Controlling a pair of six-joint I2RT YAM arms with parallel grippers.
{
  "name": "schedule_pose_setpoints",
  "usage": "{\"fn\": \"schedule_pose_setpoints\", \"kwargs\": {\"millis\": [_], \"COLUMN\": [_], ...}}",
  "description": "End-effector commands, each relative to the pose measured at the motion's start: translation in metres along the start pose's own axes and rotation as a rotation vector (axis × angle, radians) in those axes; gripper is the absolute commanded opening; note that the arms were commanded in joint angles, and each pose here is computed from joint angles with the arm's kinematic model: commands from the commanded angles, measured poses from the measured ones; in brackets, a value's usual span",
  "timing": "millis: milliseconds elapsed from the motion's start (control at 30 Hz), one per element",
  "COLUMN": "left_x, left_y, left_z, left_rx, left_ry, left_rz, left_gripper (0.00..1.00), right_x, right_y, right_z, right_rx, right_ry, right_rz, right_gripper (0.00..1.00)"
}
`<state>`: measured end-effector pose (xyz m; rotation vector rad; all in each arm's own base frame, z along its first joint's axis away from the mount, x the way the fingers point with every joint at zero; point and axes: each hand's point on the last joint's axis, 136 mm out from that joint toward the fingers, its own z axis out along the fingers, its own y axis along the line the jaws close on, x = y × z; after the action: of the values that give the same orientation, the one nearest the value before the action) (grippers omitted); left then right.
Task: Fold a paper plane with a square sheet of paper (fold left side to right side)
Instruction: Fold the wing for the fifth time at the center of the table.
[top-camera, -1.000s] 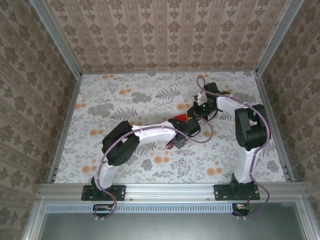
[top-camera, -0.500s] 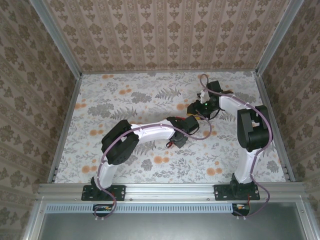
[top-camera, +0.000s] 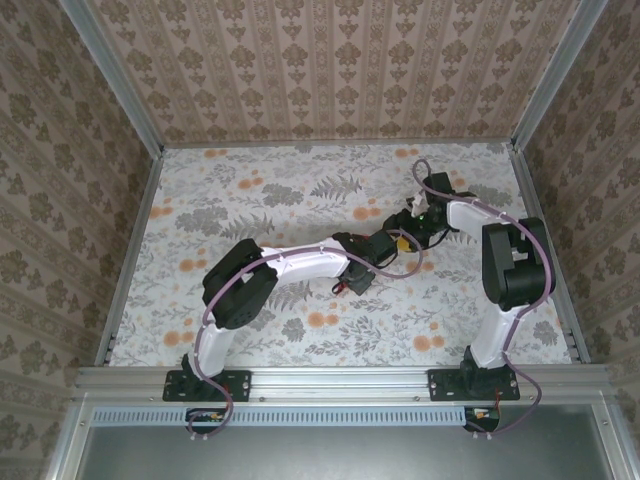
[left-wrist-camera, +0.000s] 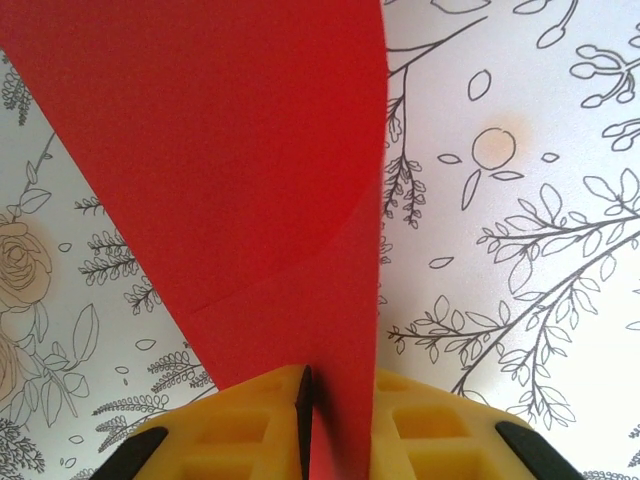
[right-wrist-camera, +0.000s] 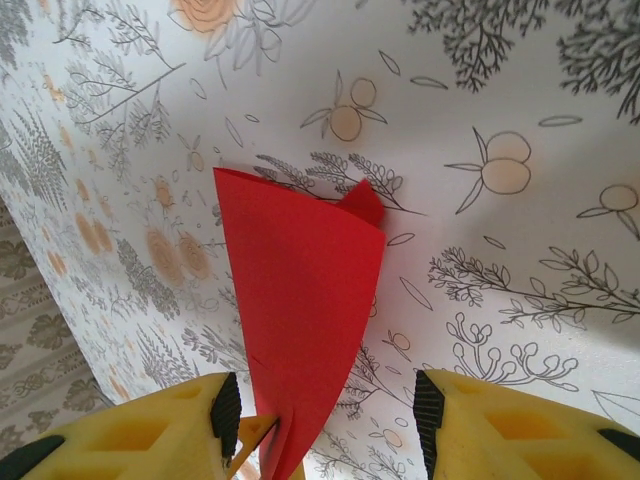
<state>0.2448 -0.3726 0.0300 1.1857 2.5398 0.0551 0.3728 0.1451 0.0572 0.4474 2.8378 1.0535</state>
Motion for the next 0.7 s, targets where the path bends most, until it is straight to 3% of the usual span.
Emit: {"fn": "schedule_pose_setpoints", "kwargs": {"millis": [0,267,433,533,667], "left_x": [0.003,0.002,0.001,-0.004,-0.013], "left_y": [0.003,0.004,0.004,0.001,-0.006], "left_z": [0.001,0.001,-0.002,-0.008,-0.02], "left_rx": [0.003,0.004,0.007,0.024,0.048], "left_ry": [0.011,0.009,-0.005,-0.032,-0.082], "left_rz": [-0.027,-0.031,-0.031,-0.024,-0.009], "left_gripper": [0.2,0.2,0.2,0.28,0.41], "right_x": [0.004,0.005,0.005,0.005,0.005], "right_y": [0.001,0.006,0.003,0.004,0.004], "right_z": [0.014,0.034,0.034,0.033,0.032], "right_rx": [-0.029,-0.058,-0.046,-0.044,-0.034], "right_ry": [0.031,0.067,0.066,0.068,0.069], "right_rz": [0.036,0.069,0.076,0.075,0.07], "right_gripper": [0.51,0.37,0.14,0.0,0.0]}}
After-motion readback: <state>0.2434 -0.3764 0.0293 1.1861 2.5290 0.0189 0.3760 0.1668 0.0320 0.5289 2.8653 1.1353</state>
